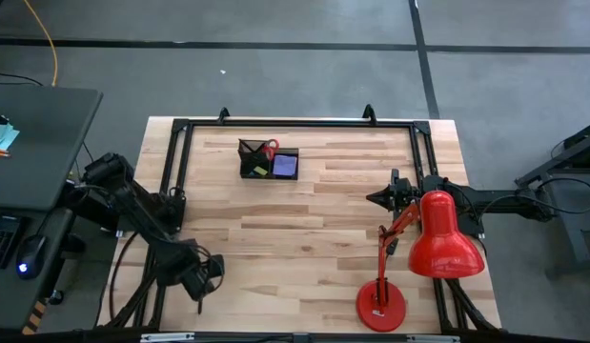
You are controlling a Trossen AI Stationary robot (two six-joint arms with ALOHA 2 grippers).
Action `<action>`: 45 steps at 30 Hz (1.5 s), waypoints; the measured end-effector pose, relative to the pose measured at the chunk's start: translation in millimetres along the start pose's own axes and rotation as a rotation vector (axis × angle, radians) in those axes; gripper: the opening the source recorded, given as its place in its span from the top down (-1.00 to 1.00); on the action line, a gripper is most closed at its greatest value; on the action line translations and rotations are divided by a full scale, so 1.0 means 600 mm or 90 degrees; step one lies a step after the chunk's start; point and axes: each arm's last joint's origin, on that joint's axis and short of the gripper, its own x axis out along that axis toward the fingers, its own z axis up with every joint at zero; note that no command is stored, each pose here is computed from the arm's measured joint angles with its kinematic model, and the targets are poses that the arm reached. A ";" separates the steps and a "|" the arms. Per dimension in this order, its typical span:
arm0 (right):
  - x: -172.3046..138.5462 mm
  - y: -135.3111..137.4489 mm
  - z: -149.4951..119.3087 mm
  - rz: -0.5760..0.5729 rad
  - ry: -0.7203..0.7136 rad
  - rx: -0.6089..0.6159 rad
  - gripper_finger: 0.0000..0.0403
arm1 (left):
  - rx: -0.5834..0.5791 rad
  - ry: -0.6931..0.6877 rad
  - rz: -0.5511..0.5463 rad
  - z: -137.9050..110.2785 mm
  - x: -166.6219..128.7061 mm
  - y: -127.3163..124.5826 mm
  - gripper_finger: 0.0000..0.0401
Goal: Pick and place office supplies into organizer
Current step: Put the black pen into the black desk organizer
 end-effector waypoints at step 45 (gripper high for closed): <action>0.000 0.000 0.000 0.000 0.000 0.000 1.00 | 0.095 -0.023 -0.017 0.000 0.033 -0.008 -0.81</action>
